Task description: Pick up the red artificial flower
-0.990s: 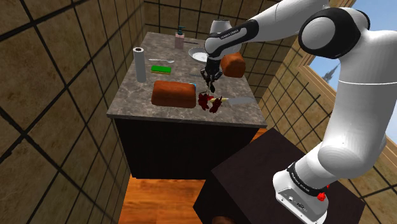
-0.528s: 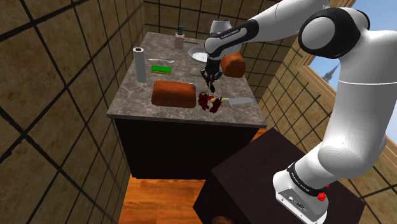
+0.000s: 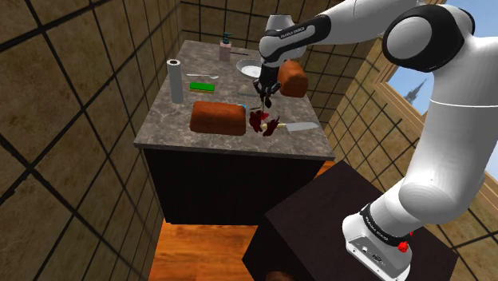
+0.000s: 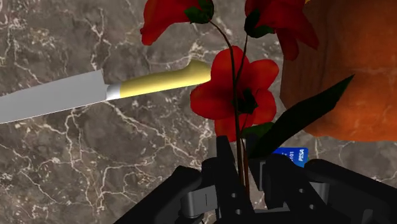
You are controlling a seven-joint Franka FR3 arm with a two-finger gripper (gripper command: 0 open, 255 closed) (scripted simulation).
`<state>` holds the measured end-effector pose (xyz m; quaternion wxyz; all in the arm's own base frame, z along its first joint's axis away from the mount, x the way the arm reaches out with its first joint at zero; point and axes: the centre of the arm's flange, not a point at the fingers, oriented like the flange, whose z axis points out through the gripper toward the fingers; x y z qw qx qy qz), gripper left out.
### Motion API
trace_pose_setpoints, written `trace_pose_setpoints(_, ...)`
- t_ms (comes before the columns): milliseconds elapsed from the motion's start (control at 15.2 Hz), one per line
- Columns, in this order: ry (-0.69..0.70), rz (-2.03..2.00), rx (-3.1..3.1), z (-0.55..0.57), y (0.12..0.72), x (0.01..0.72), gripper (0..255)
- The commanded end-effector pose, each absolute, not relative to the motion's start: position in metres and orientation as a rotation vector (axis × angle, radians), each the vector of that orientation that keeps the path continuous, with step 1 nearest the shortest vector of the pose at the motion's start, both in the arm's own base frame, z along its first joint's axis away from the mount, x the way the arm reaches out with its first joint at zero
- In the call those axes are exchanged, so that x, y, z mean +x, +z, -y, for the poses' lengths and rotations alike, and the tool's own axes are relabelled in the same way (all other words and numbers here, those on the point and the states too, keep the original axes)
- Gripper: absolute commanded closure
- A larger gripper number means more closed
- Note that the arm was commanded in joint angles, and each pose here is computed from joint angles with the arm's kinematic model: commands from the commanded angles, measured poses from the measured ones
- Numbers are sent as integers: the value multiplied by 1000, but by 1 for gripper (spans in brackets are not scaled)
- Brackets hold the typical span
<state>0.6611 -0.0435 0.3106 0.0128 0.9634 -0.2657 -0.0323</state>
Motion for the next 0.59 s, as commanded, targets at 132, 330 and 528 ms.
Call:
trace_pose_setpoints(132, -100, 828, 3002, 42, 332, 661, 255)
trace_pose_setpoints(330, -100, 828, 3002, 42, 348, 661, 255)
trace_pose_setpoints(528, -100, 828, 3002, 42, 354, 661, 255)
